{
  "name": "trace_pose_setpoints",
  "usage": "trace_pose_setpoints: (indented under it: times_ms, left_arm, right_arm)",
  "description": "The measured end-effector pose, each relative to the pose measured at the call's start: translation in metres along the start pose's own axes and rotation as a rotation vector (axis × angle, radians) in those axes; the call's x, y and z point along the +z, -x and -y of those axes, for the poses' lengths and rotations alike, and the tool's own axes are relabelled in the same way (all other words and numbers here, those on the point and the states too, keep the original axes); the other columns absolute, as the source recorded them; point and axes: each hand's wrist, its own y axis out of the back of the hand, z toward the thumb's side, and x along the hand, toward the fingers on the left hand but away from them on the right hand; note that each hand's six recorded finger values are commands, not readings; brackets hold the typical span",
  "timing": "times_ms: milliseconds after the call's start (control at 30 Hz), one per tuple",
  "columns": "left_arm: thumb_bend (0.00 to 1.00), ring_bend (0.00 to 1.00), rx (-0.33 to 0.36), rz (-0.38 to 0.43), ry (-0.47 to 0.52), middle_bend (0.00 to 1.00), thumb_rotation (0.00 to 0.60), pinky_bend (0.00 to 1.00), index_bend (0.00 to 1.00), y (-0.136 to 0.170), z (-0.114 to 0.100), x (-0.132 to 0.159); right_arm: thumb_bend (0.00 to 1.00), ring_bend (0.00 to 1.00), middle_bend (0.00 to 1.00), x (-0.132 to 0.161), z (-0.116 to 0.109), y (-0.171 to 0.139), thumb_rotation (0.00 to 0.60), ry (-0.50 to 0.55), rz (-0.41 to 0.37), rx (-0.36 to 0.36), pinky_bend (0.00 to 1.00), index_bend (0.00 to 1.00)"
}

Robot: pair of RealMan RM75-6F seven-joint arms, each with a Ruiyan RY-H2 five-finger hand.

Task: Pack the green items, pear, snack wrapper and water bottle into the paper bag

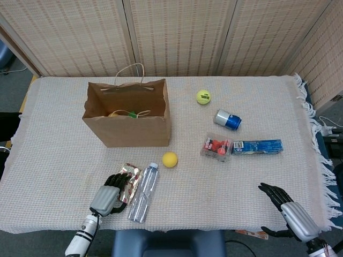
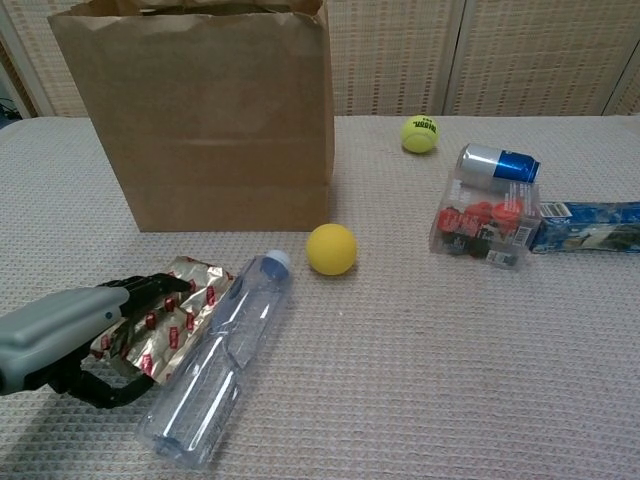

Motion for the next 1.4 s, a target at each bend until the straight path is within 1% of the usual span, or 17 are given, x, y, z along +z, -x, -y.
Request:
trace_pose_setpoints:
  times_ms: [33,67,100,133,200,233,300,400,500,633,733,933,1033,1133,1233,1300,1400]
  left_arm:
    - [0.42,0.0,0.007,-0.003,-0.001,0.0,0.6,0.19,0.02,-0.002,-0.001,0.0]
    - [0.44,0.03,0.018,-0.008,-0.002,0.01,0.6,0.25,0.07,-0.004,-0.003,-0.001]
    - [0.47,0.07,0.028,-0.013,-0.004,0.05,0.6,0.32,0.14,-0.005,-0.004,-0.002]
    - [0.48,0.13,0.04,-0.018,-0.005,0.11,0.6,0.38,0.22,-0.007,-0.005,-0.003]
    - [0.52,0.29,0.072,-0.03,-0.009,0.29,0.6,0.51,0.41,-0.009,-0.009,-0.004]
    - [0.53,0.35,0.086,-0.036,-0.01,0.35,0.6,0.55,0.46,-0.011,-0.01,-0.005]
    - [0.55,0.44,0.107,-0.046,-0.018,0.46,0.6,0.63,0.54,-0.013,-0.011,-0.006]
    - [0.58,0.55,0.121,-0.056,-0.024,0.58,0.6,0.72,0.63,-0.015,-0.01,-0.007]
    - [0.59,0.62,0.136,-0.063,-0.027,0.66,0.6,0.78,0.7,-0.015,-0.01,-0.009]
    - [0.6,0.65,0.173,-0.065,-0.033,0.7,0.6,0.8,0.74,-0.013,-0.015,-0.012]
    - [0.61,0.65,0.218,-0.077,-0.012,0.7,0.6,0.8,0.74,-0.011,-0.025,-0.017]
    - [0.61,0.66,0.355,-0.146,0.071,0.72,0.6,0.81,0.75,-0.008,-0.067,-0.036]
    - [0.62,0.67,0.424,-0.206,0.129,0.73,0.6,0.81,0.77,-0.008,-0.091,-0.051]
    - [0.62,0.68,0.488,-0.278,0.215,0.74,0.6,0.82,0.77,-0.008,-0.115,-0.067]
    - [0.62,0.68,0.544,-0.352,0.337,0.74,0.6,0.82,0.77,-0.006,-0.136,-0.082]
    - [0.62,0.68,0.578,-0.4,0.443,0.74,0.6,0.82,0.77,-0.004,-0.15,-0.091]
    - [0.63,0.68,0.628,-0.446,0.601,0.74,0.6,0.82,0.77,-0.002,-0.175,-0.1]
  right_arm:
    - [0.08,0.0,0.0,0.0,0.0,0.0,0.6,0.0,0.0,0.0,0.0,0.0]
    - [0.08,0.0,0.0,0.0,0.0,0.0,0.6,0.0,0.0,0.0,0.0,0.0]
    - [0.08,0.0,0.0,0.0,0.0,0.0,0.6,0.0,0.0,0.0,0.0,0.0]
    - [0.08,0.0,0.0,0.0,0.0,0.0,0.6,0.0,0.0,0.001,0.0,0.0]
    - [0.08,0.0,0.0,0.0,0.0,0.0,0.6,0.001,0.001,0.003,0.0,0.0]
    - [0.08,0.0,0.0,0.0,0.0,0.0,0.6,0.001,0.001,0.003,0.0,0.0]
    - [0.08,0.0,0.0,0.0,0.0,0.0,0.6,0.001,0.002,0.003,0.0,0.0]
    - [0.08,0.0,0.0,0.0,0.001,0.0,0.6,0.0,0.002,0.004,0.0,0.0]
    - [0.08,0.0,0.0,0.0,0.0,0.0,0.6,0.001,0.004,0.003,0.0,0.0]
    - [0.08,0.0,0.0,0.0,0.0,0.0,0.6,0.002,0.004,0.002,0.0,0.0]
    - [0.08,0.0,0.0,0.0,0.0,0.0,0.6,0.004,0.003,0.001,0.0,0.0]
    - [0.08,0.0,0.0,0.0,0.0,0.0,0.6,0.006,0.003,0.0,0.0,0.0]
    - [0.08,0.0,0.0,0.0,0.0,-0.001,0.6,0.007,0.004,-0.001,0.0,0.0]
    - [0.08,0.0,0.0,-0.001,-0.001,0.0,0.6,0.009,0.006,-0.003,0.0,0.0]
    - [0.08,0.0,0.0,-0.001,0.0,0.0,0.6,0.01,0.007,-0.001,0.0,0.0]
    - [0.08,0.0,0.0,0.0,0.0,0.0,0.6,0.01,0.007,0.0,0.0,0.0]
    - [0.08,0.0,0.0,0.0,0.0,0.0,0.6,0.01,0.007,0.0,0.0,0.0]
